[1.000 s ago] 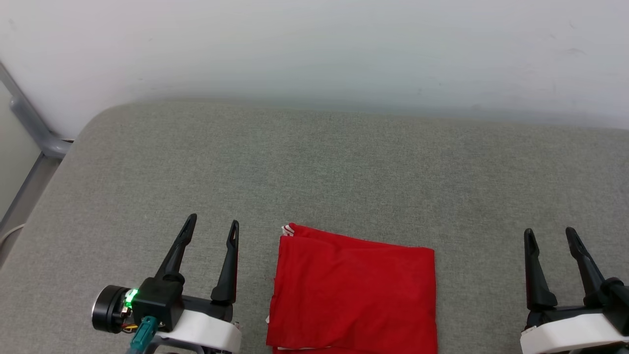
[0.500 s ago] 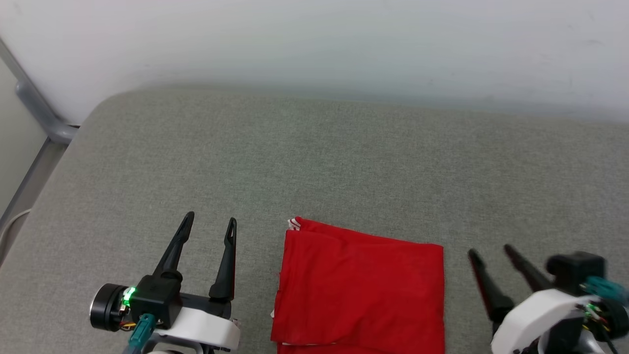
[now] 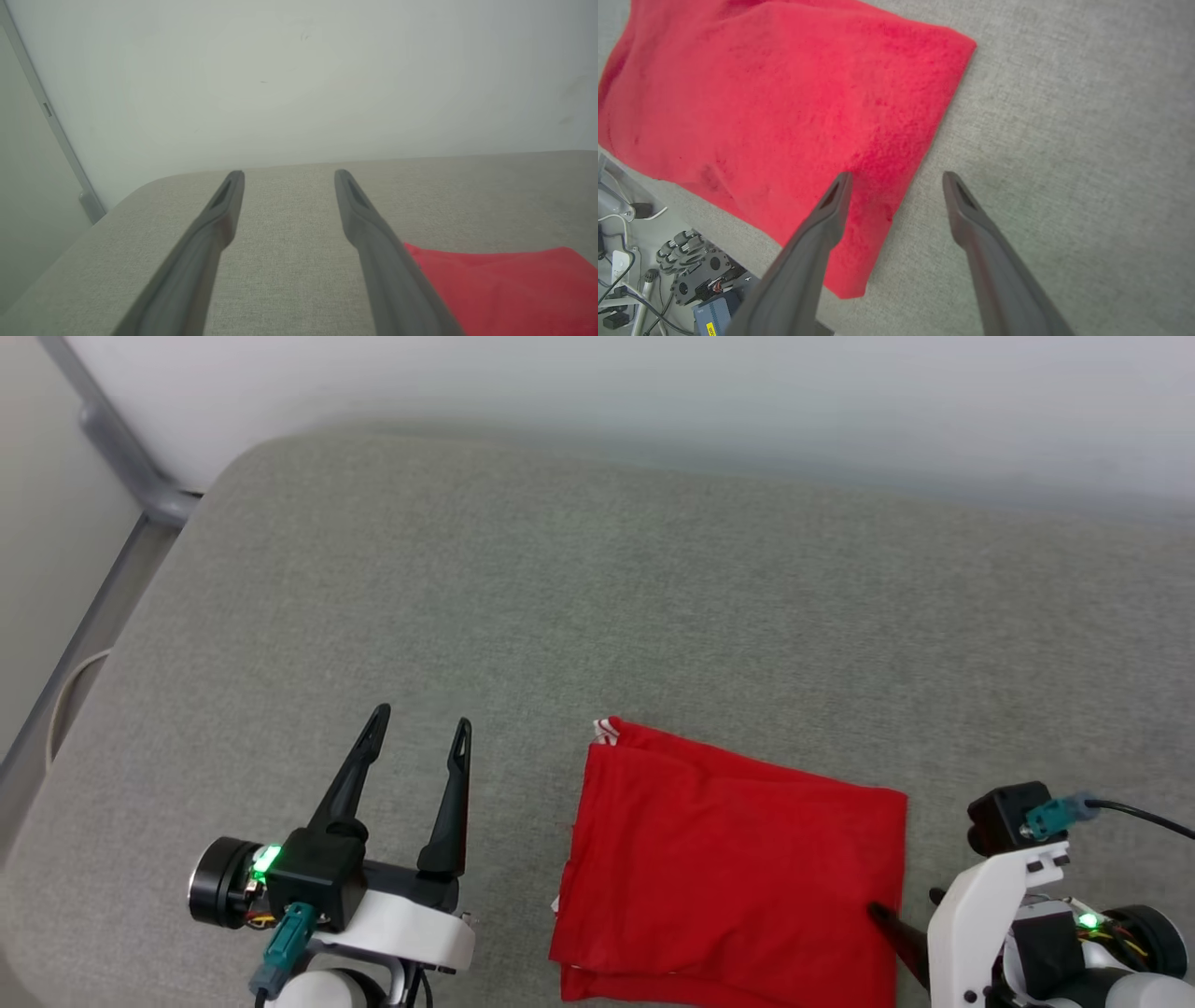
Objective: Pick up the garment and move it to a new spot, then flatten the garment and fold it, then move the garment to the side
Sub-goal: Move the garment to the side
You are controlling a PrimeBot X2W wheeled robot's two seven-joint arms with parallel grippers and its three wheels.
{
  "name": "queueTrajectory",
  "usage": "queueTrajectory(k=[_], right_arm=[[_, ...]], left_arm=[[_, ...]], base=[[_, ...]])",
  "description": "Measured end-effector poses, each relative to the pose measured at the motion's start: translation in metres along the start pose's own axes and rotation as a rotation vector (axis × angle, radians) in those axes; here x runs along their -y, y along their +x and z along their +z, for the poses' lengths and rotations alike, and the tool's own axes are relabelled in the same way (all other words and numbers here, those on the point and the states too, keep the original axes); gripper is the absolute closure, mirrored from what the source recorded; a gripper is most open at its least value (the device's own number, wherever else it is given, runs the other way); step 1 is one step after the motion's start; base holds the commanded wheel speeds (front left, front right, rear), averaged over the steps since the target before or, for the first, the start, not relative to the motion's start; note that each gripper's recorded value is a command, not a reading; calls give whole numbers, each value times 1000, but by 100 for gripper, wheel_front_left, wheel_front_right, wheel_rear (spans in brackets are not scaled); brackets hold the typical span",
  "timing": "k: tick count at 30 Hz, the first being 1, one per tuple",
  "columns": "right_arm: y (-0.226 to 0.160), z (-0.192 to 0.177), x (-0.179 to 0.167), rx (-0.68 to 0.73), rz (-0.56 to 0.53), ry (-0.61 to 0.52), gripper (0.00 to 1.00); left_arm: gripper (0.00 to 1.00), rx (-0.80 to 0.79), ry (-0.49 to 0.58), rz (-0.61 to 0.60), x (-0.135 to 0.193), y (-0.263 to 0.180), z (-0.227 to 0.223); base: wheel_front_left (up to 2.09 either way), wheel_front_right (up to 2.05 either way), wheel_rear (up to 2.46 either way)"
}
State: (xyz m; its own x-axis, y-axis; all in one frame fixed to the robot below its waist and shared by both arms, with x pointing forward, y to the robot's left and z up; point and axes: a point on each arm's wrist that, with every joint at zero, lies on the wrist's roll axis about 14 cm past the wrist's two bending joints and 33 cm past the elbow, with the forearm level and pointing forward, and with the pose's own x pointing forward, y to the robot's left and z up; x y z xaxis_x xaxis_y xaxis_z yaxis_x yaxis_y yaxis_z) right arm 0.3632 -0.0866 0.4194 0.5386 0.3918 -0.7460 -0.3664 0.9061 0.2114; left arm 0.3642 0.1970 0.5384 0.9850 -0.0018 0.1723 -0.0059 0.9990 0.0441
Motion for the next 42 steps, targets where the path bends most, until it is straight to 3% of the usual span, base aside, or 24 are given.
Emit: queueTrajectory(k=[16, 17, 18, 19, 28, 37, 42], right_arm=[[51, -38, -26, -221, 98, -8, 0], [52, -39, -26, -223, 102, -7, 18], [53, -39, -26, -224, 102, -8, 67], [54, -40, -26, -225, 102, -14, 100], [47, -19, -21, -114, 81, -94, 100], [2, 36, 59, 49, -183, -390, 100], [-30, 38, 116, 16, -343, -515, 100]], left_arm=[[0, -42, 29, 64, -19, 2, -12], [0, -42, 29, 64, -19, 3, -12], [0, -43, 29, 64, -19, 3, -12], [0, -44, 29, 64, -19, 2, -12], [0, -21, 27, 38, -11, 5, -6], [0, -2, -3, -77, 25, 20, -6], [0, 8, -27, -180, 58, 36, -9]], base=[[0, 0, 0], [0, 0, 0], [0, 0, 0], [0, 0, 0], [0, 0, 0], [0, 0, 0], [0, 0, 0]])
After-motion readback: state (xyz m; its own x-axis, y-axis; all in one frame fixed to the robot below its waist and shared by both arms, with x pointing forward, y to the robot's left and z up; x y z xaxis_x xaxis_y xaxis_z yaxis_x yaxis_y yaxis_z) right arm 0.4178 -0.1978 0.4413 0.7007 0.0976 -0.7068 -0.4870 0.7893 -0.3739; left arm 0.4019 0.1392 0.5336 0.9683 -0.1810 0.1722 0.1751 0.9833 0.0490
